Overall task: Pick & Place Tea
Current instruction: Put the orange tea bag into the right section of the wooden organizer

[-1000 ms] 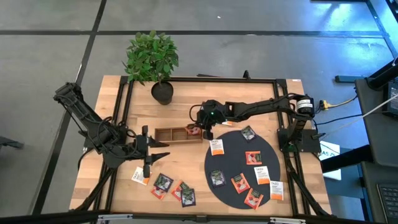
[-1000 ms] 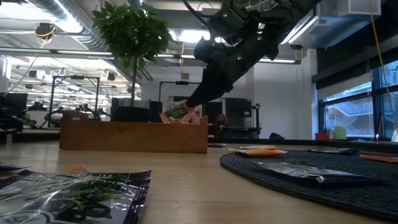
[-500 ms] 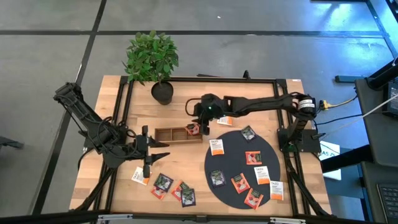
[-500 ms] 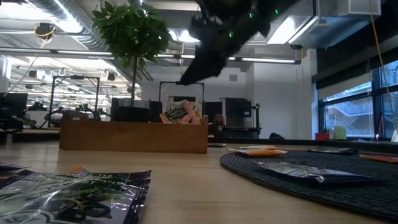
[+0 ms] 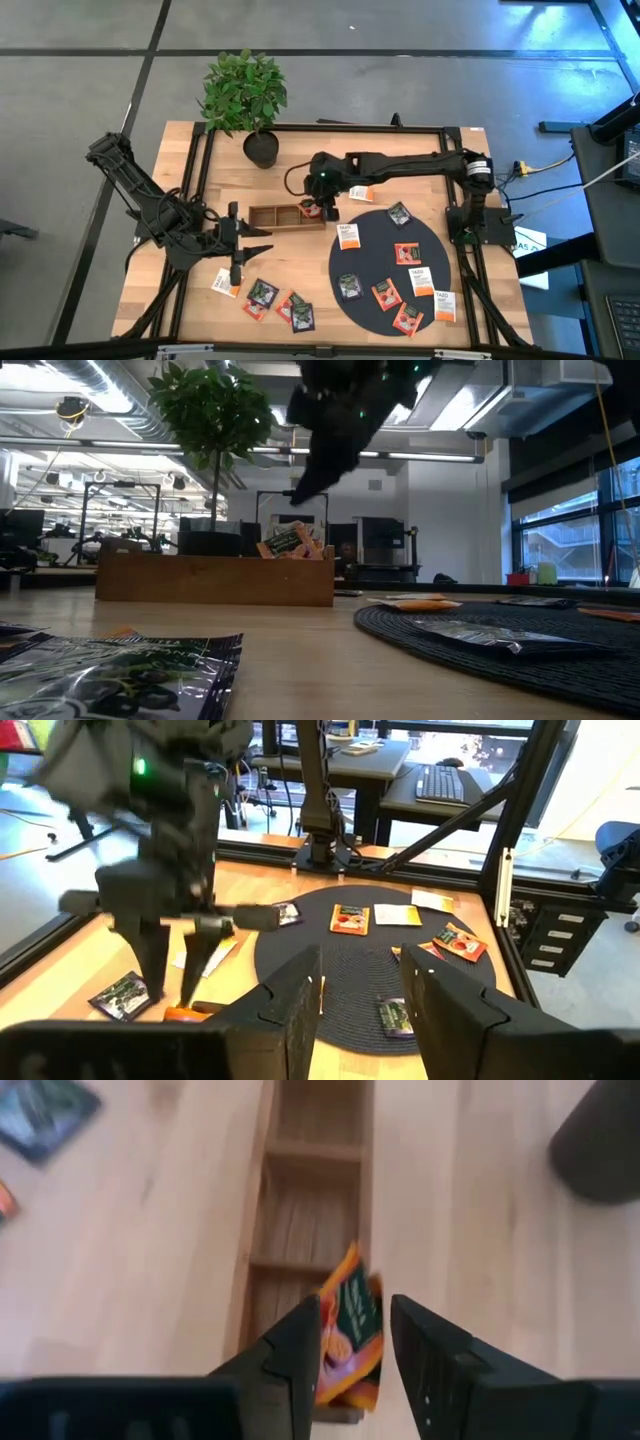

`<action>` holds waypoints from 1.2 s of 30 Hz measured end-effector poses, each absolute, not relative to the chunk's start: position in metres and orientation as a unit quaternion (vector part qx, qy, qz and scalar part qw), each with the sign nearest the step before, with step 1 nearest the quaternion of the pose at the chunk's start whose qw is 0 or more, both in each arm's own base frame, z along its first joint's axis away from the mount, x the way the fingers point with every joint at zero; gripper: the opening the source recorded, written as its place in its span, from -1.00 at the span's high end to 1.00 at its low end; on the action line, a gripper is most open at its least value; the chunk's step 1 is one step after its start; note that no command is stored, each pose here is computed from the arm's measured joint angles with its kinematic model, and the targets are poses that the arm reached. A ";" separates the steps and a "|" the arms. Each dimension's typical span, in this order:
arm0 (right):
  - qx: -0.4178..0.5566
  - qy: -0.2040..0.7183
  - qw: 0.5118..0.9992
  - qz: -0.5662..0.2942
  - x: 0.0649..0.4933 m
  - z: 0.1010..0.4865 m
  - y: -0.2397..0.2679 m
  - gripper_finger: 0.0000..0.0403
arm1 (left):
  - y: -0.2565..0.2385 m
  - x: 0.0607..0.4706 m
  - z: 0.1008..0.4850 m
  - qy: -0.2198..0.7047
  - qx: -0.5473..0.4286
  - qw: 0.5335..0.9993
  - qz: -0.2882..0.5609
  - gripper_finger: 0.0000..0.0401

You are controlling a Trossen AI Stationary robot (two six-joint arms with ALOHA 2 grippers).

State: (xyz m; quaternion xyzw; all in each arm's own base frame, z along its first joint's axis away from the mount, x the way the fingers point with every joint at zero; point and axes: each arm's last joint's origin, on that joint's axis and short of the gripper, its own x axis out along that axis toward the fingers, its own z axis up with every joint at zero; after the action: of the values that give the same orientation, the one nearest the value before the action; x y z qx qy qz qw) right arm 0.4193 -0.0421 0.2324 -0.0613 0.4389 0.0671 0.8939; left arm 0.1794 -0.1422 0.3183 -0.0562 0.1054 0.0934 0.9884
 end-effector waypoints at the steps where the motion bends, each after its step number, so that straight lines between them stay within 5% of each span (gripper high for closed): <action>1: -0.064 0.446 0.890 0.070 0.420 0.228 -0.042 0.38 | -0.142 0.179 0.318 0.106 -0.056 0.988 0.093 0.33; 25: -0.080 0.477 0.873 0.056 0.424 0.207 -0.044 0.40 | -0.141 0.178 0.313 0.124 -0.041 0.987 0.098 0.34; 36: -0.067 0.464 0.882 0.044 0.426 0.209 -0.046 0.96 | -0.140 0.178 0.313 0.126 -0.039 0.986 0.100 0.34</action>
State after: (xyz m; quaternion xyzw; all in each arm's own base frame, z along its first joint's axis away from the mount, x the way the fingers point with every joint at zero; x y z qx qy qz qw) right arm 0.4264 -0.0461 0.2095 -0.0668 0.4640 0.0443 0.8822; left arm 0.1779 -0.1404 0.3131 -0.0386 0.1257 0.0997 0.9863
